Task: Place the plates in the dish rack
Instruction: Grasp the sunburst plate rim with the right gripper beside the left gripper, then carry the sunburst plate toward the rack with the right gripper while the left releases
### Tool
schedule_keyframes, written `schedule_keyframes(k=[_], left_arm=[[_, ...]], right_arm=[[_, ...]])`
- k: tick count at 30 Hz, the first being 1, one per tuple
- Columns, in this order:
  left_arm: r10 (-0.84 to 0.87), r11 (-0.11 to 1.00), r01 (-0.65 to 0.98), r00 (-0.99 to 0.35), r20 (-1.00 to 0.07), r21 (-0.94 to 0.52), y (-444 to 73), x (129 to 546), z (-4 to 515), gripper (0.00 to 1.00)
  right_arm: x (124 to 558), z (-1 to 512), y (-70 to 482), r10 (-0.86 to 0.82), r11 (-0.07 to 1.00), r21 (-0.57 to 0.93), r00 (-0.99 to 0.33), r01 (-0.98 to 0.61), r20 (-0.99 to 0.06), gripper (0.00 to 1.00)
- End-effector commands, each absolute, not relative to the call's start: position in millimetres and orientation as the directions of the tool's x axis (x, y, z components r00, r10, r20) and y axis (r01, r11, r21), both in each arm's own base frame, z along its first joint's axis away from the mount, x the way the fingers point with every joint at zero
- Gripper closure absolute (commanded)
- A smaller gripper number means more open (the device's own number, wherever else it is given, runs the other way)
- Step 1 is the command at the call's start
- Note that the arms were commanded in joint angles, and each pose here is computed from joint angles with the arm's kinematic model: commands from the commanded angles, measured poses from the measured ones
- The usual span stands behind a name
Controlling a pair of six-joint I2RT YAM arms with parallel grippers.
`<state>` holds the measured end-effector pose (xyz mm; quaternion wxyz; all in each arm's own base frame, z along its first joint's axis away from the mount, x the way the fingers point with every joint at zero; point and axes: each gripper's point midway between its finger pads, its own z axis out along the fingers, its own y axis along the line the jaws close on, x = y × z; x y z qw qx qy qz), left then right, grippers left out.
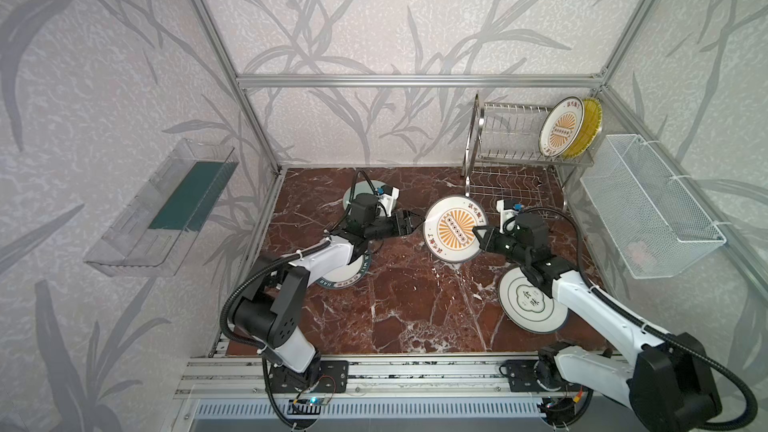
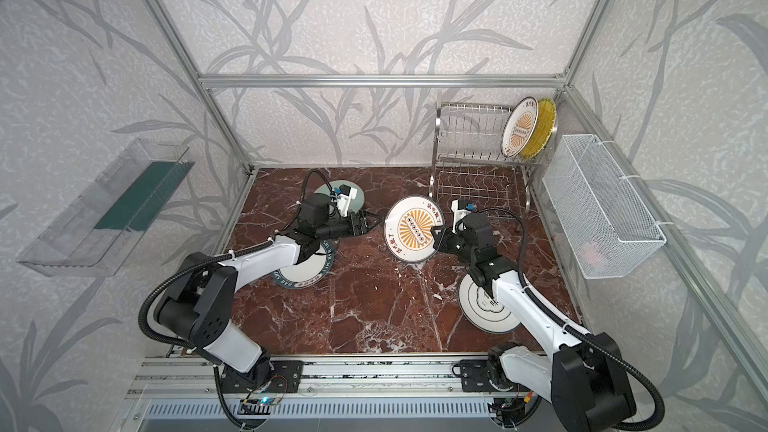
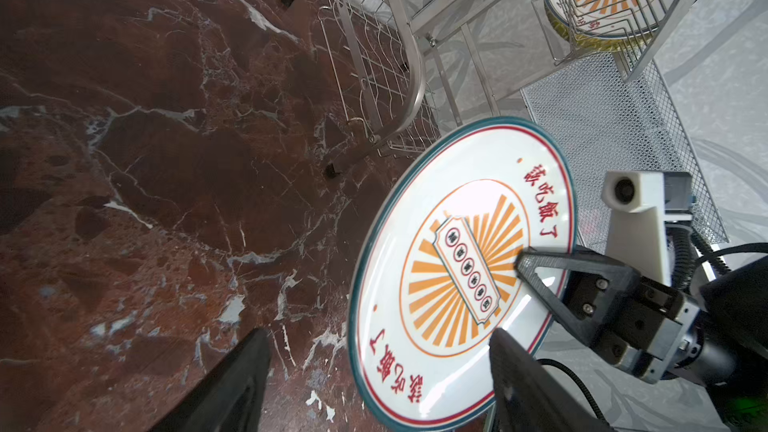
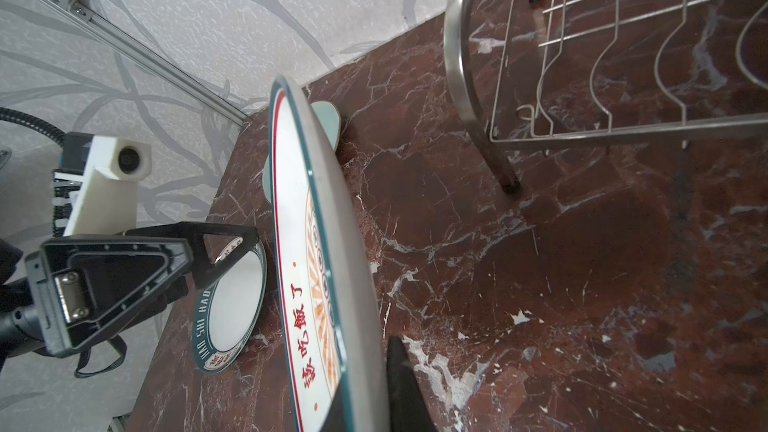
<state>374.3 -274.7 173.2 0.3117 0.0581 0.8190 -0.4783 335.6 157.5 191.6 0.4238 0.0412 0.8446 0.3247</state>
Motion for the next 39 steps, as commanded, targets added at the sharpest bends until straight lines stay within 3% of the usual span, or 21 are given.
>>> schedule_keyframes(k=[1,18,39], left_arm=[[-0.191,0.563,0.425,-0.767,-0.612,-0.709,-271.6,376.1,187.4,0.19],[-0.183,0.576,0.441,-0.751,-0.635,-0.688,-265.5,369.1,193.3,0.18],[-0.177,0.606,0.44,-0.738,-0.651,-0.663,-257.3,362.5,191.8,0.18]], right_arm=[[344.9,240.2,150.4,0.35,0.802,0.541,-0.535,-0.253,-0.769,1.0],[343.1,280.6,141.5,0.321,0.834,0.475,-0.453,-0.281,-0.832,1.0],[335.3,366.1,114.8,0.303,0.892,0.363,-0.242,-0.27,-0.922,1.0]])
